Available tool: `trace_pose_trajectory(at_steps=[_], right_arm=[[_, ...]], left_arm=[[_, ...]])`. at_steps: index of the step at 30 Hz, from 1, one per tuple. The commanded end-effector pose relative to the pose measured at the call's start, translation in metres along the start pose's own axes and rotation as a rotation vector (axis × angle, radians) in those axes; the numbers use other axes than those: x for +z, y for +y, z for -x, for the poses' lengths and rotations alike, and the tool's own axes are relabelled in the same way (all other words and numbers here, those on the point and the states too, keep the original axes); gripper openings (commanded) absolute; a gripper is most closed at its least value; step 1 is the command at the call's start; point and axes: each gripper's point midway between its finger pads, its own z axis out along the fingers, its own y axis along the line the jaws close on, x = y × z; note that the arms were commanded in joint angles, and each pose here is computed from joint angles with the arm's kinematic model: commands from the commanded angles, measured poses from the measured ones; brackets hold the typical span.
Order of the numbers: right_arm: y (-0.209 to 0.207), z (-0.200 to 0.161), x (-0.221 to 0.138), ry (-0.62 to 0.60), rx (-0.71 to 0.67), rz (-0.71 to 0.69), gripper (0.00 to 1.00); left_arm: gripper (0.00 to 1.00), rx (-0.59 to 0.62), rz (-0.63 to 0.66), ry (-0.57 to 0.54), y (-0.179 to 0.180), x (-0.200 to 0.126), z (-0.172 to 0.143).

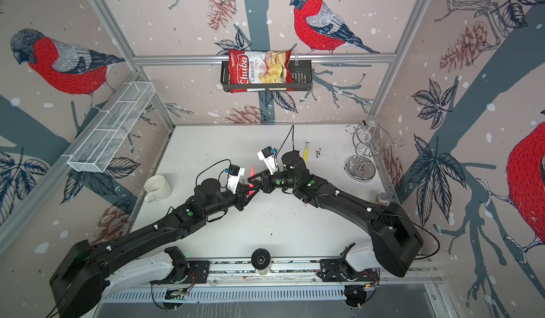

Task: Insert pens into pen caps
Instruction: Pick up a pen from the center of the table, then pick up the pen cap from the center of the table.

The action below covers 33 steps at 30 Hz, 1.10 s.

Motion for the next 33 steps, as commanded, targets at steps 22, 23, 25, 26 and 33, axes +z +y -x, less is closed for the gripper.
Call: trace_pose_trajectory(at_steps=[22, 23, 25, 26, 33], right_arm=[[-0.001, 0.018, -0.027, -0.101, -0.018, -0.058, 0.56], [-0.002, 0.020, -0.033, -0.118, -0.011, -0.067, 0.58], [-0.008, 0.029, -0.049, -0.164, 0.007, -0.104, 0.61], [-0.012, 0.031, -0.056, -0.181, 0.025, -0.129, 0.62], [-0.096, 0.032, -0.120, -0.288, 0.337, -0.525, 0.63]], left_arm=[[0.00, 0.037, 0.011, -0.081, 0.000, -0.008, 0.016], [0.00, 0.036, 0.017, -0.085, 0.001, -0.009, 0.016], [0.00, 0.034, 0.034, -0.092, 0.005, -0.011, 0.016], [0.00, 0.034, 0.044, -0.096, 0.007, -0.012, 0.016], [0.00, 0.044, 0.134, -0.100, 0.022, -0.016, 0.017]])
